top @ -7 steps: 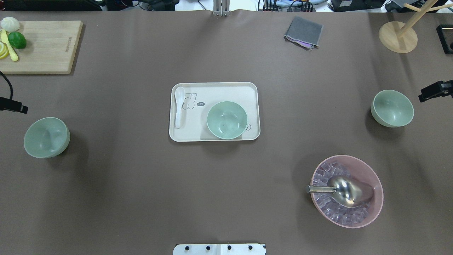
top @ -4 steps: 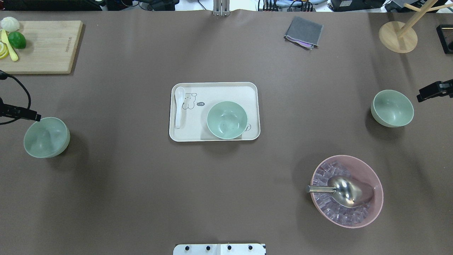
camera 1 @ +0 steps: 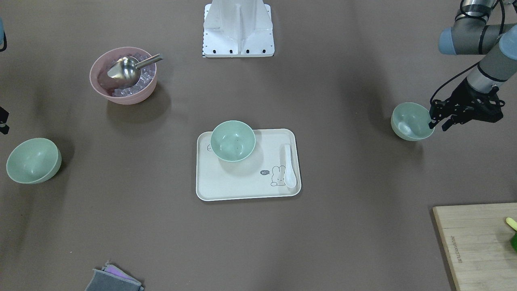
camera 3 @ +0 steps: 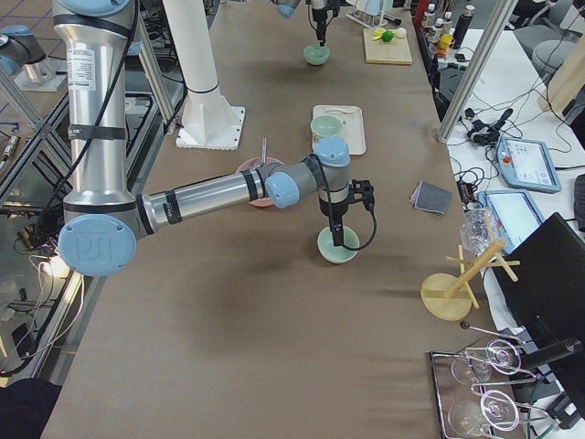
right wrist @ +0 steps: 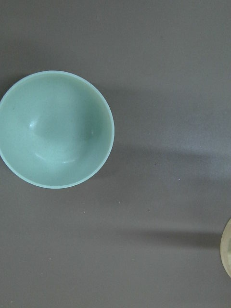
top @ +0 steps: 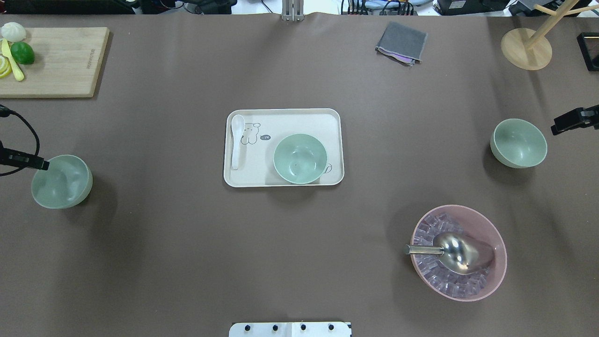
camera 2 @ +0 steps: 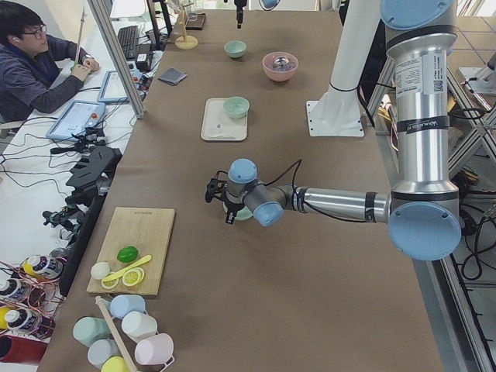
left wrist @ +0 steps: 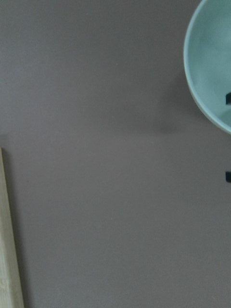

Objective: Stack green bowls together

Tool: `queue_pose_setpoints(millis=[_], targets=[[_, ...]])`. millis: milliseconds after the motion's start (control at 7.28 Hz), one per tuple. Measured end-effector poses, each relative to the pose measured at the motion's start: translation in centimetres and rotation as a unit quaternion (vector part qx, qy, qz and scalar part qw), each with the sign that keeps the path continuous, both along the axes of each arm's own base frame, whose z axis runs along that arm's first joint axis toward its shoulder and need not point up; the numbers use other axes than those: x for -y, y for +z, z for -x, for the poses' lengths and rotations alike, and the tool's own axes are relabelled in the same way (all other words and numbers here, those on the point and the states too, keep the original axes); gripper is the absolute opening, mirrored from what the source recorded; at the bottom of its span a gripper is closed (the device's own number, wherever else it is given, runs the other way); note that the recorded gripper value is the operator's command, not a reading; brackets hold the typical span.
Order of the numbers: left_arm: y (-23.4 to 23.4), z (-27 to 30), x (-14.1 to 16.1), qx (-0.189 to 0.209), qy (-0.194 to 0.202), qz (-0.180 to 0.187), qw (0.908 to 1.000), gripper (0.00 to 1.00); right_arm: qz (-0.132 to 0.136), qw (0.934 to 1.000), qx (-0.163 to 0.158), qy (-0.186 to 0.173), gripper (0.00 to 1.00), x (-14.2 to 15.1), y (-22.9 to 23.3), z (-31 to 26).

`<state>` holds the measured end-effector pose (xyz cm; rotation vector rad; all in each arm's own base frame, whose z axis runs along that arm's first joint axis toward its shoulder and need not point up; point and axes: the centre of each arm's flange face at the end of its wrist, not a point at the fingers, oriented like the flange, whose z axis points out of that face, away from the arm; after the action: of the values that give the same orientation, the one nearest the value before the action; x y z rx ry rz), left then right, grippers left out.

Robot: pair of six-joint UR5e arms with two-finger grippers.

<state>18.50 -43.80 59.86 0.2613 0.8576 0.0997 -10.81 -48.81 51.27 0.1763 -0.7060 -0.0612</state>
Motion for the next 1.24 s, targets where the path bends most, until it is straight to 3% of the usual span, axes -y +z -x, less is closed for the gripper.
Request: queue_pose_setpoints(millis=[412, 962, 1236], targets=[[0.1, -0.7, -0.6, -0.002, 0.010, -0.002, 0.9999, 0.36, 0.000, 1.0000, 0.000, 0.000, 0.99, 0.0, 0.1, 0.0], [0.3, -1.4, -0.8, 0.000, 0.016, -0.003, 0.9999, 0.18, 0.001, 1.0000, -0.001, 0.000, 0.99, 0.0, 0.1, 0.0], [0.5, -1.4, -0.8, 0.001, 0.017, -0.002, 0.9999, 0.18, 0.001, 1.0000, -0.001, 0.000, 0.99, 0.0, 0.1, 0.0]])
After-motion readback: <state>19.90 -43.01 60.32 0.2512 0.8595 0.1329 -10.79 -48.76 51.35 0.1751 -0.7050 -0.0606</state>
